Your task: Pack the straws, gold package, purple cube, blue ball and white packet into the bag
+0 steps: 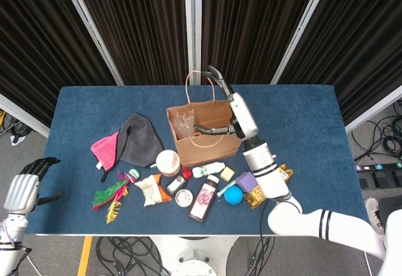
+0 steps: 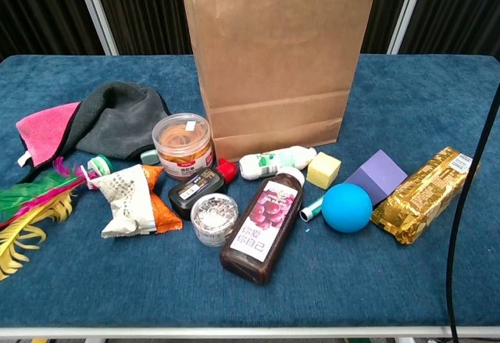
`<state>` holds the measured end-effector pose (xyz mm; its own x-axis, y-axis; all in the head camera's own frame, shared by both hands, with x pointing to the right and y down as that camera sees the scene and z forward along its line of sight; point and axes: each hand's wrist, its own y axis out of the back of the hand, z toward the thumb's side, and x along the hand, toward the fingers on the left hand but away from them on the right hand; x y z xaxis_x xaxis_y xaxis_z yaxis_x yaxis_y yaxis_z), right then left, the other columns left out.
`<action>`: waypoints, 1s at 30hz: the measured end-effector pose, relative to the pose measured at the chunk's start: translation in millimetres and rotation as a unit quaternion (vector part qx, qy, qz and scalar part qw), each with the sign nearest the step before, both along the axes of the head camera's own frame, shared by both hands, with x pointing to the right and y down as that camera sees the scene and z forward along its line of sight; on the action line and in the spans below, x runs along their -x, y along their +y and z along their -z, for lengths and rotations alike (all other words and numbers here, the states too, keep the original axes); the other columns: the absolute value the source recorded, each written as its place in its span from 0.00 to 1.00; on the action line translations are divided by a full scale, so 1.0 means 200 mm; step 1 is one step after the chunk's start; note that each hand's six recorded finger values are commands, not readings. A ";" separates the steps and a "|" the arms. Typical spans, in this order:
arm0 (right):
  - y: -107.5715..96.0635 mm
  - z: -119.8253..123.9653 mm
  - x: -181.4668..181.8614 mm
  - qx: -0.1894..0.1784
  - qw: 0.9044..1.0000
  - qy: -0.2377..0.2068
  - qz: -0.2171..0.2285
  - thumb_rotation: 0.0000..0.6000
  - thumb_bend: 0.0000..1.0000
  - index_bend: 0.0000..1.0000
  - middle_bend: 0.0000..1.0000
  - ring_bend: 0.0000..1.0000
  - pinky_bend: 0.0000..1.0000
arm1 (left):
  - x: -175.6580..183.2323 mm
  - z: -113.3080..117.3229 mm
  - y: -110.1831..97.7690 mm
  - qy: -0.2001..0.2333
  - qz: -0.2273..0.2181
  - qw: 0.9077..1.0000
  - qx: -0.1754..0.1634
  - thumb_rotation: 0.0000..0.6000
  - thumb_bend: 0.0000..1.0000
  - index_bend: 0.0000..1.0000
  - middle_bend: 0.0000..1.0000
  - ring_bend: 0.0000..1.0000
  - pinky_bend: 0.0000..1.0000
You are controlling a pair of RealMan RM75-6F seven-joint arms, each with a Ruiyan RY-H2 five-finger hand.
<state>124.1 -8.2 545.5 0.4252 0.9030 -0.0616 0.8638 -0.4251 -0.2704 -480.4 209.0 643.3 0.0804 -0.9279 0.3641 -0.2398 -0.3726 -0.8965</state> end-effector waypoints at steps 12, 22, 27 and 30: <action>0.03 0.34 -0.30 -0.193 0.967 0.163 -0.035 1.00 0.00 0.20 0.21 0.05 0.03 | -0.04 -0.01 0.00 0.006 -0.005 1.000 0.002 1.00 0.18 0.30 0.35 0.23 0.27; 0.35 0.22 -1.04 -0.145 0.845 0.513 -0.039 1.00 0.00 0.20 0.23 0.05 0.05 | -0.10 -0.04 0.00 0.014 -0.017 1.000 0.006 1.00 0.18 0.30 0.35 0.23 0.27; 0.53 0.02 -1.19 -0.095 0.824 0.559 0.005 1.00 0.00 0.20 0.23 0.05 0.05 | -0.11 -0.04 0.00 0.012 -0.016 1.000 0.004 1.00 0.18 0.30 0.35 0.23 0.27; 0.63 -0.12 -1.24 -0.075 0.811 0.577 0.049 1.00 0.00 0.20 0.23 0.05 0.05 | -0.11 -0.04 0.01 0.011 -0.017 1.000 0.001 1.00 0.18 0.30 0.35 0.23 0.27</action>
